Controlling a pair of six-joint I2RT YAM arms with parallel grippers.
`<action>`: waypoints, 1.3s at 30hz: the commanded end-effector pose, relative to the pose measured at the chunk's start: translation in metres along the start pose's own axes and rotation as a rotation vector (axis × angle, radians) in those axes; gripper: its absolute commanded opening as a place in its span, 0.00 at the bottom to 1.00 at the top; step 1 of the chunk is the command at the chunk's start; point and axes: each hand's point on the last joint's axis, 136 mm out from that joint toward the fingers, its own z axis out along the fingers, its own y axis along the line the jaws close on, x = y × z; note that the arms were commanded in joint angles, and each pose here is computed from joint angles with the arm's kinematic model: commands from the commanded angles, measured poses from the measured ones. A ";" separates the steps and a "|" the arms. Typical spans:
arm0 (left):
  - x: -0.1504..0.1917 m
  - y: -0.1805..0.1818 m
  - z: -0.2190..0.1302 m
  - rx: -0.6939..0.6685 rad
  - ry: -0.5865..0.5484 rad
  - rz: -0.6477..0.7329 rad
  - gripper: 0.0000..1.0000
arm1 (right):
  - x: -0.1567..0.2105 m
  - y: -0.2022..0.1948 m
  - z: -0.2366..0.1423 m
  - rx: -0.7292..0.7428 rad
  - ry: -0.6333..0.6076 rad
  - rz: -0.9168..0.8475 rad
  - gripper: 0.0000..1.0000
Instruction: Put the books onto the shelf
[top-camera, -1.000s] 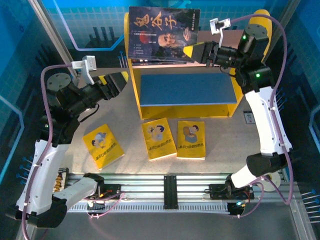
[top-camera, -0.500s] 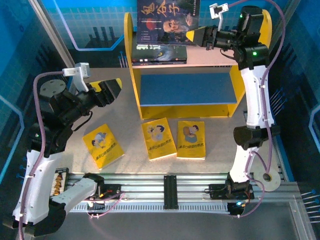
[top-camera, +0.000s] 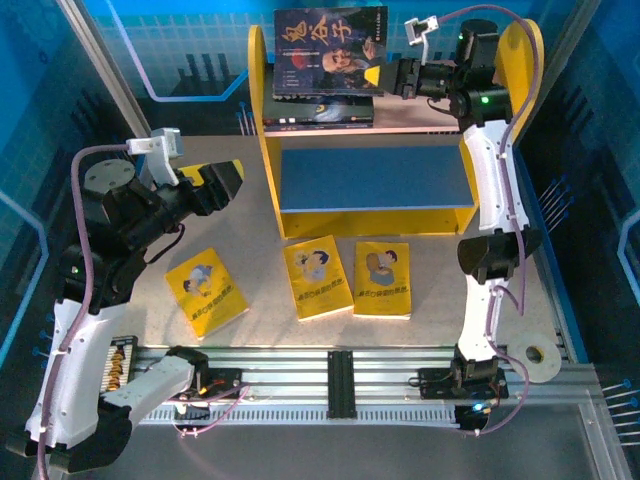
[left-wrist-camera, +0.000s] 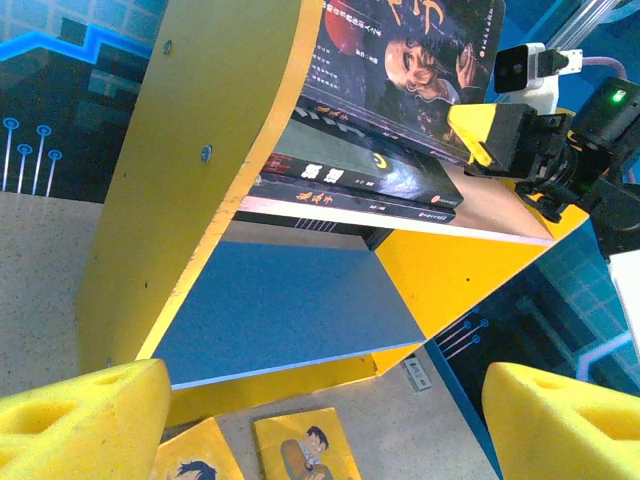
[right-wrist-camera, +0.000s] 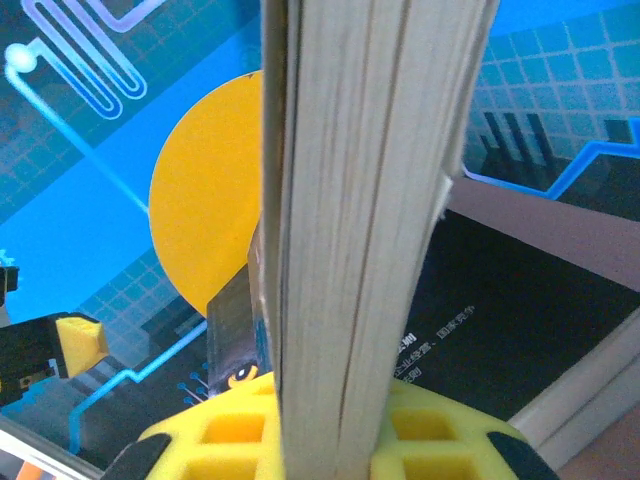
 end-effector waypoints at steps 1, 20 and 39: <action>0.004 0.008 0.003 -0.029 0.009 0.022 0.82 | -0.020 0.029 -0.008 -0.097 -0.030 -0.099 0.07; 0.004 0.009 0.002 -0.032 0.002 0.020 0.83 | 0.013 0.034 0.003 -0.074 0.060 -0.144 0.08; 0.005 0.009 0.005 -0.032 0.005 0.019 0.84 | 0.033 0.039 0.008 -0.094 0.118 -0.160 0.06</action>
